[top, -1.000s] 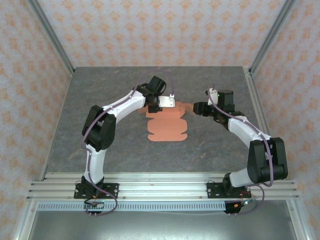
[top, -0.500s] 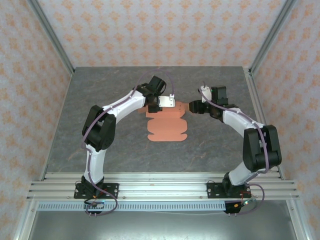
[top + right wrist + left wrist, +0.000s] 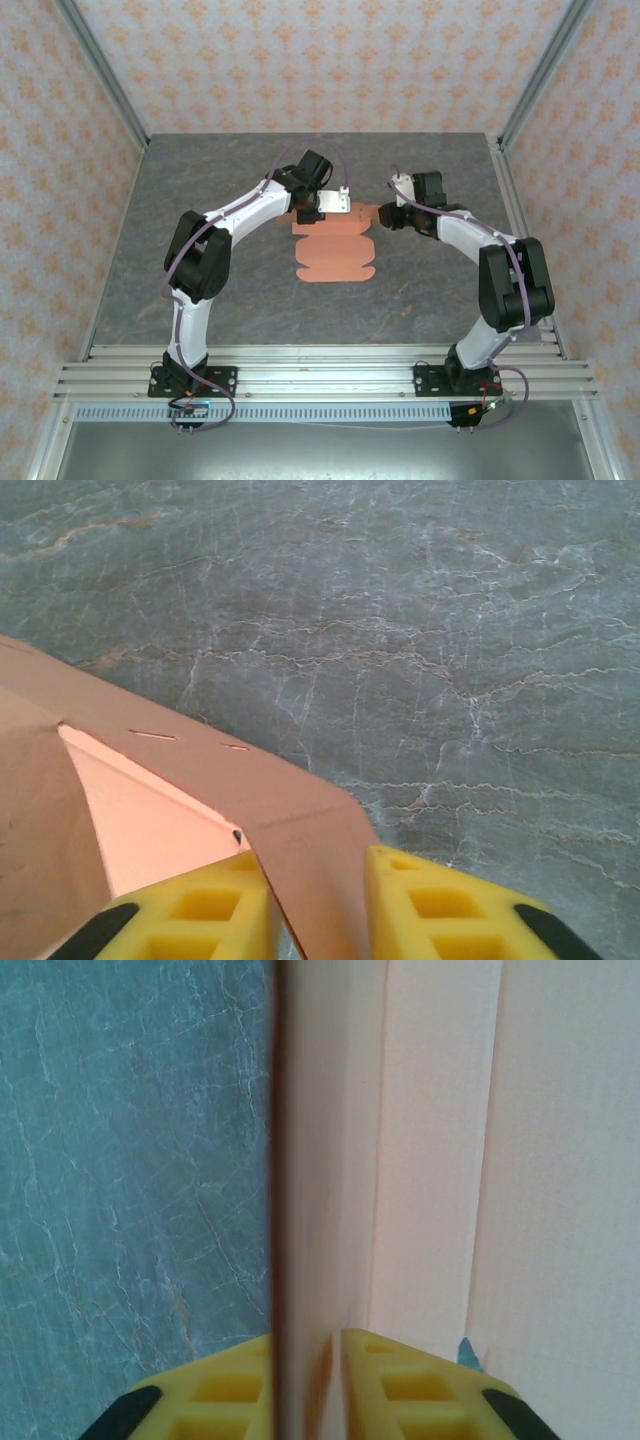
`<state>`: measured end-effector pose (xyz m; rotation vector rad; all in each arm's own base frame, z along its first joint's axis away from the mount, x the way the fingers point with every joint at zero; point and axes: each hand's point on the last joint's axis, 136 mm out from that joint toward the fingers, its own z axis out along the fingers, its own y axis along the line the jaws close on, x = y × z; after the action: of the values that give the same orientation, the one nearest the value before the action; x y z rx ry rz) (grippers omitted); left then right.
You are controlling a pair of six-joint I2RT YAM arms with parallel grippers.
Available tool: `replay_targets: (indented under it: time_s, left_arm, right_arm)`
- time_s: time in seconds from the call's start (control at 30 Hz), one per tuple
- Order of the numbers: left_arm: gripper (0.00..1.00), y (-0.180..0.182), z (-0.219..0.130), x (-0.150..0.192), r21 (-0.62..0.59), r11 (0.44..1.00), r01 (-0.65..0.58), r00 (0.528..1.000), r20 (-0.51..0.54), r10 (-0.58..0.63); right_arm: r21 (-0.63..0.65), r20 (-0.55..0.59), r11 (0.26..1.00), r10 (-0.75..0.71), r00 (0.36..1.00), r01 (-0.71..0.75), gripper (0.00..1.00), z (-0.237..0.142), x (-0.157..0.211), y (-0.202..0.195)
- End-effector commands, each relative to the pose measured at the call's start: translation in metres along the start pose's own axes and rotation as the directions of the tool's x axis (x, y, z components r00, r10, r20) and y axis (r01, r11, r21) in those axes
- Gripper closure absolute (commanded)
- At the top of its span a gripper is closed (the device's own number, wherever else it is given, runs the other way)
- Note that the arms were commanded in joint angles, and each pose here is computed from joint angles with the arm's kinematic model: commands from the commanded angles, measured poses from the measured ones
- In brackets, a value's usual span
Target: Fold the paper box
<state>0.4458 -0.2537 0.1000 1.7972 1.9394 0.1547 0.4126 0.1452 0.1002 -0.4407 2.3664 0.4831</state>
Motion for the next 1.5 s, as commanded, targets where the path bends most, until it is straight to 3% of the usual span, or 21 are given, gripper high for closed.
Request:
replay_targets:
  time_s: [0.0, 0.07, 0.17, 0.4, 0.57, 0.67, 0.8, 0.87, 0.97, 1.2, 1.47]
  left_arm:
    - [0.63, 0.002, -0.011, -0.008, 0.007, 1.0, 0.012, 1.0, 0.027, -0.012]
    - [0.5, 0.0, -0.016, -0.011, 0.02, 1.0, 0.015, 0.999, 0.042, -0.016]
    - [0.43, -0.001, -0.031, -0.018, 0.029, 0.999, 0.025, 0.996, 0.084, -0.027]
    - [0.4, -0.002, -0.068, -0.034, 0.059, 0.996, 0.068, 0.978, 0.195, -0.079]
    - [0.4, 0.014, -0.123, -0.05, 0.095, 0.979, 0.178, 0.905, 0.375, -0.201]
    - [0.41, 0.041, -0.142, -0.053, 0.088, 0.938, 0.335, 0.836, 0.432, -0.339]
    - [0.42, 0.084, -0.136, -0.036, 0.022, 0.789, 0.614, 0.741, 0.329, -0.586]
    - [0.43, 0.089, -0.112, -0.027, 0.023, 0.721, 0.692, 0.693, 0.256, -0.674]
    - [0.44, 0.087, -0.092, -0.029, 0.069, 0.671, 0.738, 0.649, 0.202, -0.734]
    - [0.52, 0.069, -0.052, -0.027, 0.155, 0.64, 0.753, 0.639, 0.063, -0.767]
    - [0.6, 0.053, -0.042, -0.024, 0.198, 0.635, 0.747, 0.647, 0.006, -0.762]
  right_arm:
    - [0.047, 0.002, 0.997, -0.056, 0.998, 0.055, 0.76, 0.001, -0.009, -0.002]
    - [0.052, -0.005, 0.996, -0.068, 0.998, 0.069, 0.79, 0.002, -0.008, -0.002]
    - [0.08, -0.006, 0.992, -0.102, 0.995, 0.102, 0.83, 0.003, -0.009, -0.003]
    - [0.141, 0.025, 0.971, -0.198, 0.98, 0.193, 0.94, 0.002, -0.015, 0.0]
    - [0.165, 0.067, 0.963, -0.225, 0.972, 0.212, 0.97, -0.003, -0.019, 0.001]
    - [0.176, 0.083, 0.961, -0.229, 0.97, 0.212, 0.97, -0.006, -0.021, 0.0]
    - [0.183, 0.093, 0.961, -0.229, 0.969, 0.209, 0.97, -0.006, -0.02, 0.0]
    - [0.185, 0.091, 0.96, -0.229, 0.969, 0.21, 0.97, -0.005, -0.019, 0.0]
    - [0.185, 0.092, 0.961, -0.227, 0.97, 0.208, 0.97, -0.005, -0.019, 0.0]
    - [0.181, 0.086, 0.962, -0.221, 0.971, 0.203, 0.97, -0.002, -0.018, 0.0]
    - [0.18, 0.076, 0.963, -0.217, 0.973, 0.201, 0.97, 0.002, -0.016, -0.001]
